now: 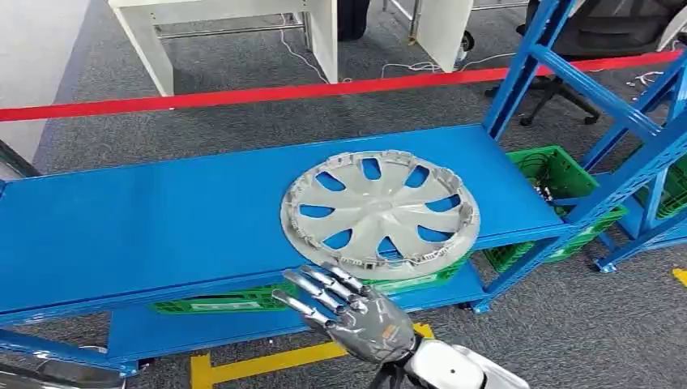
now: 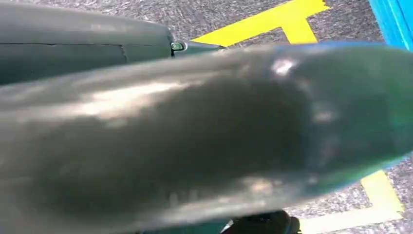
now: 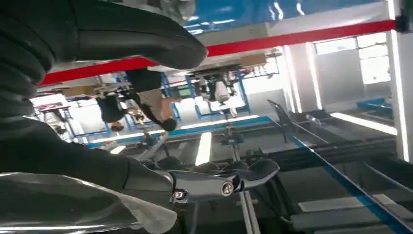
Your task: Take the parts from the cabinet and place them on the table.
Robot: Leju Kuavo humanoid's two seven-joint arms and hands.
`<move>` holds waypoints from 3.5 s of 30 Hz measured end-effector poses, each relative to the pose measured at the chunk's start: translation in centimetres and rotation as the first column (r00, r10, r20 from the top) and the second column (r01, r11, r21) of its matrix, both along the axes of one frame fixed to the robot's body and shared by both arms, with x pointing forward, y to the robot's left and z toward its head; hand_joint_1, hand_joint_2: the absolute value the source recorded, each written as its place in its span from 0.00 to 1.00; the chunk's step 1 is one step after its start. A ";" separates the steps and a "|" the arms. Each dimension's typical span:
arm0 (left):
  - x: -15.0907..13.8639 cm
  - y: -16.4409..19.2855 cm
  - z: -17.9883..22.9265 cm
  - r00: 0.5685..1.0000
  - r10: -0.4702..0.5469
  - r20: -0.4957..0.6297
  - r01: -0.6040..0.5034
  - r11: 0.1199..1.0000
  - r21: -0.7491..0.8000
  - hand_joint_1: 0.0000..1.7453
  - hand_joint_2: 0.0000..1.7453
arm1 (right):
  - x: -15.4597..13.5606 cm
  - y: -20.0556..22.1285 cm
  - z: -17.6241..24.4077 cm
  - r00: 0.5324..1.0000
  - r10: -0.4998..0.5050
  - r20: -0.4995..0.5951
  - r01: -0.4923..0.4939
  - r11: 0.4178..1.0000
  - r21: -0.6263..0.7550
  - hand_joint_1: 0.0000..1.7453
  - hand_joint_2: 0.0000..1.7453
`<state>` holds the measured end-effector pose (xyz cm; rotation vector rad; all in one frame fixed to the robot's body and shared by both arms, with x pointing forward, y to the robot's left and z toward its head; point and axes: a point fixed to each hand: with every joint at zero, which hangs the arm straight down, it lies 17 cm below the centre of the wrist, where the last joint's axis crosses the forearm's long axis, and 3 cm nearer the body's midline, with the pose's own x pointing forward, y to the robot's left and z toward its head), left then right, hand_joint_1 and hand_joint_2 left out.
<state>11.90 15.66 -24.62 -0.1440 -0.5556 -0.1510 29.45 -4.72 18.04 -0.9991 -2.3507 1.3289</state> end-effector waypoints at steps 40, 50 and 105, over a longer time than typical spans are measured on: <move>0.3 0.4 -0.4 0.993 -0.115 -0.023 0.115 0.992 0.044 0.00 1.00 | 4.6 -5.5 -8.4 0.969 -0.239 -0.066 0.220 0.953 -0.209 0.00 1.00; 0.3 0.5 -0.4 0.993 -0.114 -0.023 0.115 0.992 0.044 0.00 1.00 | 4.9 -6.8 -8.2 0.962 -0.267 -0.059 0.250 0.946 -0.209 0.00 1.00; 0.5 0.4 -0.3 0.995 -0.099 -0.013 0.099 0.994 0.037 0.00 1.00 | 6.2 -13.9 -11.0 0.922 -0.382 -0.058 0.346 0.885 -0.312 0.00 1.00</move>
